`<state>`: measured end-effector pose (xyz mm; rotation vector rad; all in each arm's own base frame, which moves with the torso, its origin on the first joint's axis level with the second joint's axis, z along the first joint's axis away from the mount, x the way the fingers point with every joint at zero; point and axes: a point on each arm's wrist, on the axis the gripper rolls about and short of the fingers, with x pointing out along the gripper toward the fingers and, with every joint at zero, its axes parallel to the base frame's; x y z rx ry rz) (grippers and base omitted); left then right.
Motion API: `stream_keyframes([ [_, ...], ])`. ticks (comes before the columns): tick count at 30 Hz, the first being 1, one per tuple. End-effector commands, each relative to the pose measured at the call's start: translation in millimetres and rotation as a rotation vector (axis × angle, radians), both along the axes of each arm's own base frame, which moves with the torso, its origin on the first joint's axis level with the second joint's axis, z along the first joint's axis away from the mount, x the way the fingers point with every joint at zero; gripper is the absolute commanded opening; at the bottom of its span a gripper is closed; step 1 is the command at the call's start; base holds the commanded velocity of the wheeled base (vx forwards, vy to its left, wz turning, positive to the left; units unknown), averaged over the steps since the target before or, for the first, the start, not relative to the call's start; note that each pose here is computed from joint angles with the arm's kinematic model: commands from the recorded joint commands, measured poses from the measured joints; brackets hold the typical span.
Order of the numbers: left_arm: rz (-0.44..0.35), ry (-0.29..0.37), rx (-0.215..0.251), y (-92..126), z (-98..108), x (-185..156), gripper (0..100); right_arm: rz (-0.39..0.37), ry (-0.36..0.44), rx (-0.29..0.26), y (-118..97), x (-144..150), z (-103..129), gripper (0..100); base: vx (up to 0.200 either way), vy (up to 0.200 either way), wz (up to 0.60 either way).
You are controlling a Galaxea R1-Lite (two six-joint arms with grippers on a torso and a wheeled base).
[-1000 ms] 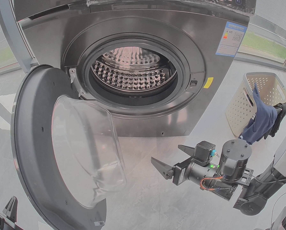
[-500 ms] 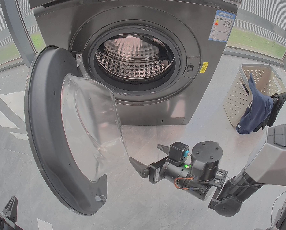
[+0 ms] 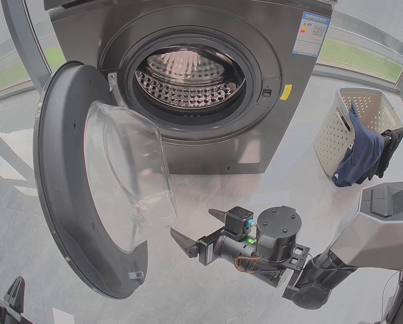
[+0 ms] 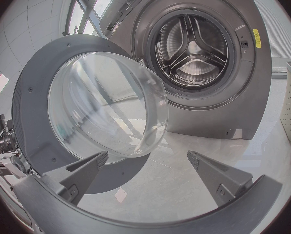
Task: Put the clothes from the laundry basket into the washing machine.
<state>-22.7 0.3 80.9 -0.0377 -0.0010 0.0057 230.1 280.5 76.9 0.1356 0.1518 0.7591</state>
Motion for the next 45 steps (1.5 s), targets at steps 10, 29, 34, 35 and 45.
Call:
stream_keyframes([
  [10, 0.000, 0.001, 0.001, 0, -5, 0, 0, -0.078, 0.000, -0.003, -32, 8, 11, 100, 0.000, 0.000, 0.00],
  [29, 0.000, 0.001, -0.001, 0, -5, 0, 0, 0.021, -0.029, 0.018, 34, 17, 2, 100, 0.000, 0.000, 0.00],
  [34, 0.000, 0.001, -0.001, 0, -5, 0, 0, 0.061, -0.027, 0.017, 45, 5, -4, 100, 0.000, 0.000, 0.00],
  [35, 0.000, 0.001, -0.001, 0, -5, 0, 0, 0.062, -0.032, 0.024, 46, 5, -2, 100, 0.000, 0.000, 0.00],
  [45, 0.000, 0.001, -0.001, 0, -5, 0, 0, 0.036, -0.050, 0.046, 44, 18, 2, 100, 0.000, 0.000, 0.00],
])
